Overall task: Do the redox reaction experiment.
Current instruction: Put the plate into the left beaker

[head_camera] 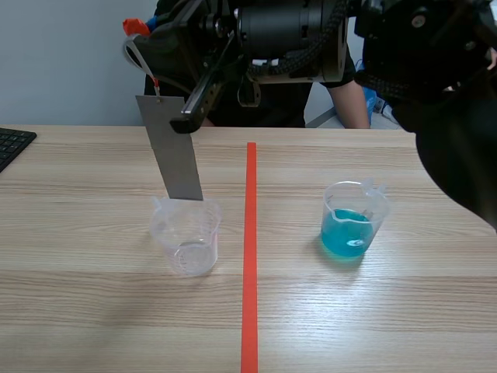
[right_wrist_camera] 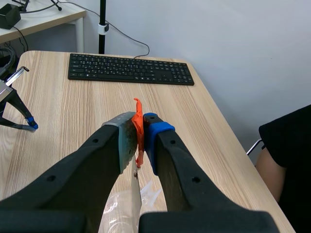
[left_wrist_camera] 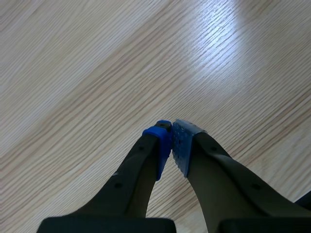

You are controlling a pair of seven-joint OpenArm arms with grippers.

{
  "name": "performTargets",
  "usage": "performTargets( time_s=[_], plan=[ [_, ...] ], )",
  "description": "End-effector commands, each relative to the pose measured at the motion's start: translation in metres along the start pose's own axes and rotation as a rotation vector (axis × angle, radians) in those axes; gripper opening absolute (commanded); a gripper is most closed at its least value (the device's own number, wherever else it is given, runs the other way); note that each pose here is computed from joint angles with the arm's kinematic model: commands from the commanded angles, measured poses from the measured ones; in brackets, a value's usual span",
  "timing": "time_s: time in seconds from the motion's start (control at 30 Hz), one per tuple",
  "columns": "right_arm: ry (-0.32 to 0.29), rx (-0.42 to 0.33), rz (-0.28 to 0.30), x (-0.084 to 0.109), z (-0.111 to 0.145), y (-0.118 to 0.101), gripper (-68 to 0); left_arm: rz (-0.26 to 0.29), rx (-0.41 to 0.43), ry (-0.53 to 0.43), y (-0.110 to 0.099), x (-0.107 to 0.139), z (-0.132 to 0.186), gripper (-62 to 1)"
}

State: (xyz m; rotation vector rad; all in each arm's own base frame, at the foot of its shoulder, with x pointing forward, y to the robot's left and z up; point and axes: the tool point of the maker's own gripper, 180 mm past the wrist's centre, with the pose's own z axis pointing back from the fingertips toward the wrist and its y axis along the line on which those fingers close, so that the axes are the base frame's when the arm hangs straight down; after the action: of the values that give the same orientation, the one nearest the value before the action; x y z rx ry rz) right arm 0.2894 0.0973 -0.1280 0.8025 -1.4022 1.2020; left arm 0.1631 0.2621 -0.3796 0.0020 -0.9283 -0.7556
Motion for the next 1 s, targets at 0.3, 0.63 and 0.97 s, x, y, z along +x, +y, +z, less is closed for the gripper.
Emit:
performTargets(
  time_s=[0.3, 0.63, 0.97],
  plan=[
    [-0.008, 0.006, -0.032, -0.011, -0.007, -0.004, -65.8, 0.001, 0.014, -0.021, 0.006, 0.006, 0.000, -56.8],
    [0.004, 0.006, -0.052, -0.043, -0.018, -0.002, -65.8, 0.001, 0.014, -0.021, 0.006, 0.006, 0.000, -56.9],
    [0.019, -0.031, -0.054, -0.076, -0.021, -0.011, -65.8, 0.001, 0.014, -0.021, 0.006, 0.006, 0.000, -56.8]
  ],
)
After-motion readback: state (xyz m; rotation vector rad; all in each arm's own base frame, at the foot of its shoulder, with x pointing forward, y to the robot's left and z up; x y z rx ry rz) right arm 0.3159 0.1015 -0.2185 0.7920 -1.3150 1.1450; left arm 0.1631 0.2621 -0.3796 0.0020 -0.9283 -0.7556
